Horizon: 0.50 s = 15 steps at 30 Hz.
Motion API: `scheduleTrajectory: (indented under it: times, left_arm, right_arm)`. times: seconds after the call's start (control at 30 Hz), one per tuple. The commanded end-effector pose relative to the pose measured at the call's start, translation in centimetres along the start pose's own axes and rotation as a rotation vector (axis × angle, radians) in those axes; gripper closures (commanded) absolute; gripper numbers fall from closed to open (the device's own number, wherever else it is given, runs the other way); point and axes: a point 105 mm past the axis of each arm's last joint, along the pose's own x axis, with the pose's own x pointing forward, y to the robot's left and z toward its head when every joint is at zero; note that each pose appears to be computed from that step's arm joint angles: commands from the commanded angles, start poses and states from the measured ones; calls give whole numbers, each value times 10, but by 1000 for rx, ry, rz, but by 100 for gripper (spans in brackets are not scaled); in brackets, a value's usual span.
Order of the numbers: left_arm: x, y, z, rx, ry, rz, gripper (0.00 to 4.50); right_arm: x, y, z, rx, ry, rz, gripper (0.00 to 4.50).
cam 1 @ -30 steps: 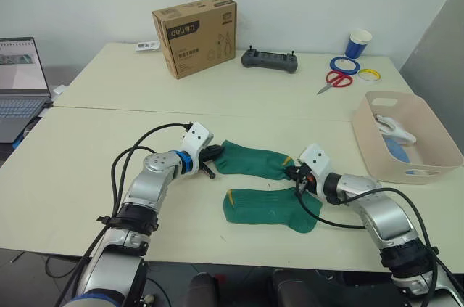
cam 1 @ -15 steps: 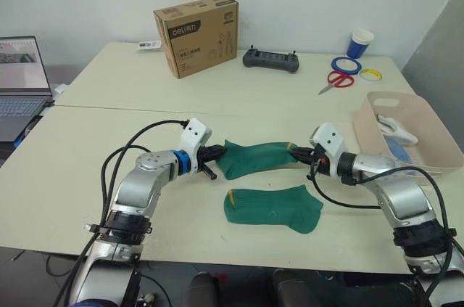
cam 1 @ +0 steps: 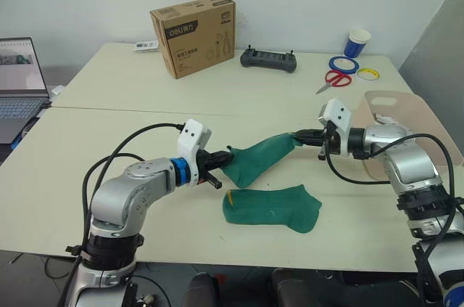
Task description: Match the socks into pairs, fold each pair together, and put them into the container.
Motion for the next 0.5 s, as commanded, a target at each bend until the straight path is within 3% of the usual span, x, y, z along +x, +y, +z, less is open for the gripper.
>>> scheduleTrajectory:
  times: [0.03, 0.2, 0.4, 0.5]
  left_arm:
    - [-10, -11, 8, 22, -29, -86, 450]
    - [-9, -25, 5, -6, -14, -200, 450]
    - [4, -37, -21, -44, 70, -258, 450]
    - [14, -41, -32, -98, 66, -255, 450]
  right_arm:
    - [-2, -3, 15, -54, -34, 0, 448]
    - [-1, -2, 16, -61, -42, 2, 448]
    - [11, 0, 7, -61, -33, -8, 448]
    - [18, 3, -1, -67, -17, -8, 448]
